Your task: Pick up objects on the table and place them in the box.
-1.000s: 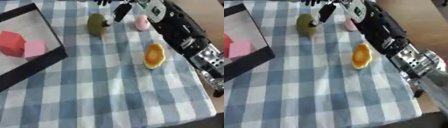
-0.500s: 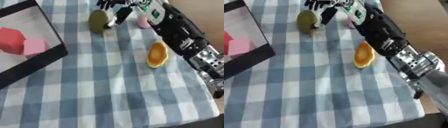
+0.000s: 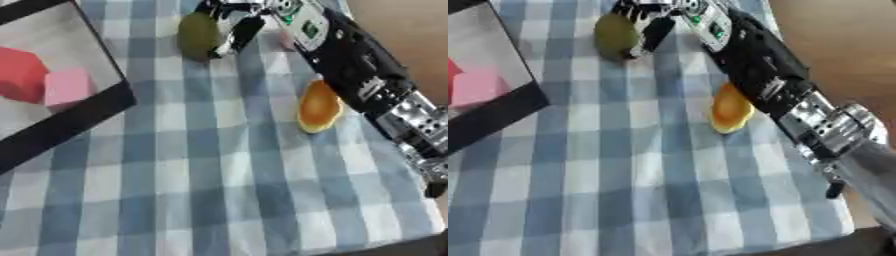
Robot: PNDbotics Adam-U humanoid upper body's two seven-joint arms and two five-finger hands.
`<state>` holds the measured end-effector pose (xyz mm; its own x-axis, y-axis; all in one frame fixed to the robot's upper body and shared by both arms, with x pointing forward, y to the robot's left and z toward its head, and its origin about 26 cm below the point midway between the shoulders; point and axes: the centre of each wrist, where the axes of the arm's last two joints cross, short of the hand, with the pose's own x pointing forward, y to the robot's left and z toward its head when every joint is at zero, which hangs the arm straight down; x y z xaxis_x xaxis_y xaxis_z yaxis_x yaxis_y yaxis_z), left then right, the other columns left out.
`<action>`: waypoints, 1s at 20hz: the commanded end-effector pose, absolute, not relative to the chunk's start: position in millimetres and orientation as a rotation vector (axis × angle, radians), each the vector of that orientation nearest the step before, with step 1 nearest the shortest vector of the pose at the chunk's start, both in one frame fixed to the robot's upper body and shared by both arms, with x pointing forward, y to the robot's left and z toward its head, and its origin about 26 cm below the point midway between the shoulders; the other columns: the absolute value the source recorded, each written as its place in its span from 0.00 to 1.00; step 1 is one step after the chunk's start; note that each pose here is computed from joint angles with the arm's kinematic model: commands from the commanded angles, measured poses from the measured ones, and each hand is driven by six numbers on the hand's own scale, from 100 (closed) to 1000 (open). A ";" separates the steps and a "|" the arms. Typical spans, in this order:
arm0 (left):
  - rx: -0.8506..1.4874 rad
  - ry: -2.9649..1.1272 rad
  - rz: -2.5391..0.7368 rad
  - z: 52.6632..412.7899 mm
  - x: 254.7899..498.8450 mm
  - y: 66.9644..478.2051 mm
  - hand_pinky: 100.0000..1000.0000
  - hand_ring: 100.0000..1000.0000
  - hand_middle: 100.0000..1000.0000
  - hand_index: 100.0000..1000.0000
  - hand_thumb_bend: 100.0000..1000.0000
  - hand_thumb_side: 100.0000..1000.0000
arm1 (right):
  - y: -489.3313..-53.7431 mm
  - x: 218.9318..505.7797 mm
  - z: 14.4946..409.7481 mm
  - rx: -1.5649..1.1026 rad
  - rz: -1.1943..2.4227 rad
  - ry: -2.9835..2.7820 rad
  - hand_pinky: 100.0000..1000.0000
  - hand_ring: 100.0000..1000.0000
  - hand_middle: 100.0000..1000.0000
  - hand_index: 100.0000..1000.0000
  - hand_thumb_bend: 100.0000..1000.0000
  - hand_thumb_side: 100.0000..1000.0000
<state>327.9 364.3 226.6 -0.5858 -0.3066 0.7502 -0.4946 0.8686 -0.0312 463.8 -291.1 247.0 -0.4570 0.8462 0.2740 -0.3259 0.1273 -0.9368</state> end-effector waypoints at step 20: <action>0.590 -2.265 0.282 235.6 324.2 369.3 0.83 0.92 0.77 0.83 0.00 0.79 | -284.1 454.6 276.0 -0.690 1.437 -1.617 0.78 0.65 0.46 0.66 0.00 0.00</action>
